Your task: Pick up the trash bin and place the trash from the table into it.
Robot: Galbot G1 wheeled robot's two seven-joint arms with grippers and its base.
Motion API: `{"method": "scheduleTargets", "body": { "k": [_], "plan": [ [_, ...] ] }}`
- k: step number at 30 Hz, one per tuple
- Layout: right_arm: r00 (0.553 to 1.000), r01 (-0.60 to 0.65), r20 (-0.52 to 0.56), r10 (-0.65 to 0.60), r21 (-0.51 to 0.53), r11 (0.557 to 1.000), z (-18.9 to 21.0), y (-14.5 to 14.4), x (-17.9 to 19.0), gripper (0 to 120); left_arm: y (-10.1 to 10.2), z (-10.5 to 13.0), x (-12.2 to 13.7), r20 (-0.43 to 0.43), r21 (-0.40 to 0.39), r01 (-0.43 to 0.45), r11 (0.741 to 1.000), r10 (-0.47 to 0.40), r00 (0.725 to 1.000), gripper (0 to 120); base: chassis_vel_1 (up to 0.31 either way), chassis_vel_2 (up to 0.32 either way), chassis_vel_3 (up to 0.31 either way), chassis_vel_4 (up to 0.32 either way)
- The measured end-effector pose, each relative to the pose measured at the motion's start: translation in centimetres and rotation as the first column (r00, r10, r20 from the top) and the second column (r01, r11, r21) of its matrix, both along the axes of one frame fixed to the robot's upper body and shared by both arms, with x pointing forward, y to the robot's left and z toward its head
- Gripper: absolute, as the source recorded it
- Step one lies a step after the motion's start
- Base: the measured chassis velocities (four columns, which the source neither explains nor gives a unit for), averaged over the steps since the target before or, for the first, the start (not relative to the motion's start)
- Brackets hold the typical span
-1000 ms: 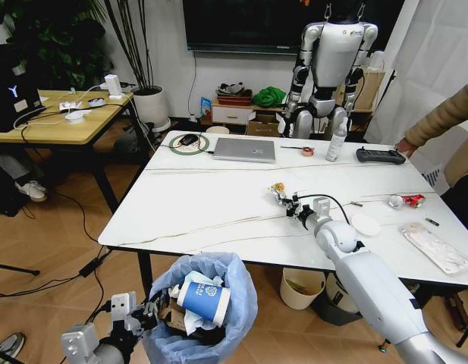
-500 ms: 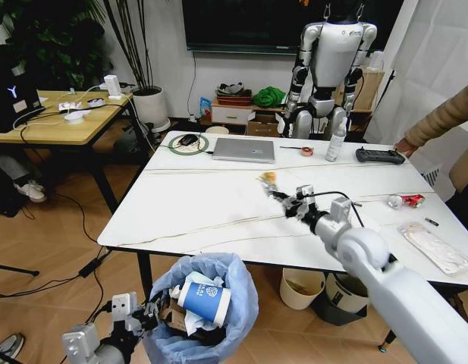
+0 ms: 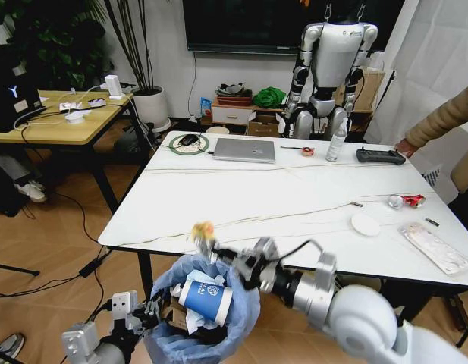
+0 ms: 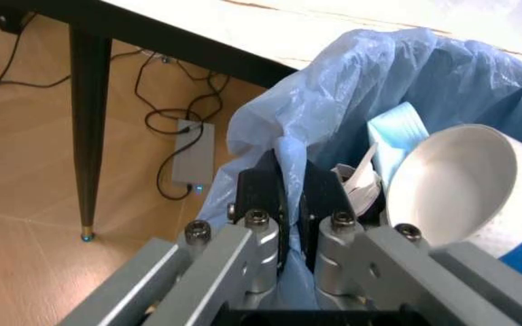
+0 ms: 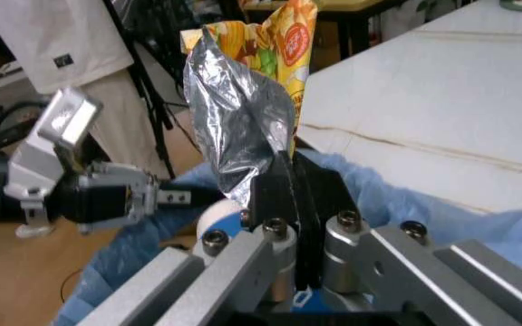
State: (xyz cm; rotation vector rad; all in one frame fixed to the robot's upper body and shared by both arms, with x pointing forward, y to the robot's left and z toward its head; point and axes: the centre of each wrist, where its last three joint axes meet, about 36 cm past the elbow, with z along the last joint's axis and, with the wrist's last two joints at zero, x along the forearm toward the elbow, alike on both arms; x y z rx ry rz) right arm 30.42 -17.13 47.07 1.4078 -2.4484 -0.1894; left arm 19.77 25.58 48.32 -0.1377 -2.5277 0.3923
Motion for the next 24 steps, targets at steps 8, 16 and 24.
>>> {"method": "scheduleTargets", "body": {
  "k": [8,16,24],
  "plan": [
    [1.000,0.002,0.015,-0.002,-0.018,1.000,-1.1,1.2,0.2,0,-0.1,0.3,-0.1,0.005,-0.001,0.001,1.000,-0.001,1.000,0,0.000,0.000,0.000,0.000],
    [0.999,0.031,0.039,-0.029,-0.048,0.998,-1.7,0.9,0.7,0,-0.1,0.4,-0.2,0.004,0.001,0.002,1.000,-0.002,1.000,0,0.000,0.000,0.000,0.000],
    [0.998,0.040,0.057,-0.037,-0.059,0.997,-1.5,0.3,0.4,21,0.0,0.5,0.1,0.015,0.008,-0.002,1.000,0.002,1.000,0,0.000,0.000,0.000,0.000]
  ]
}}
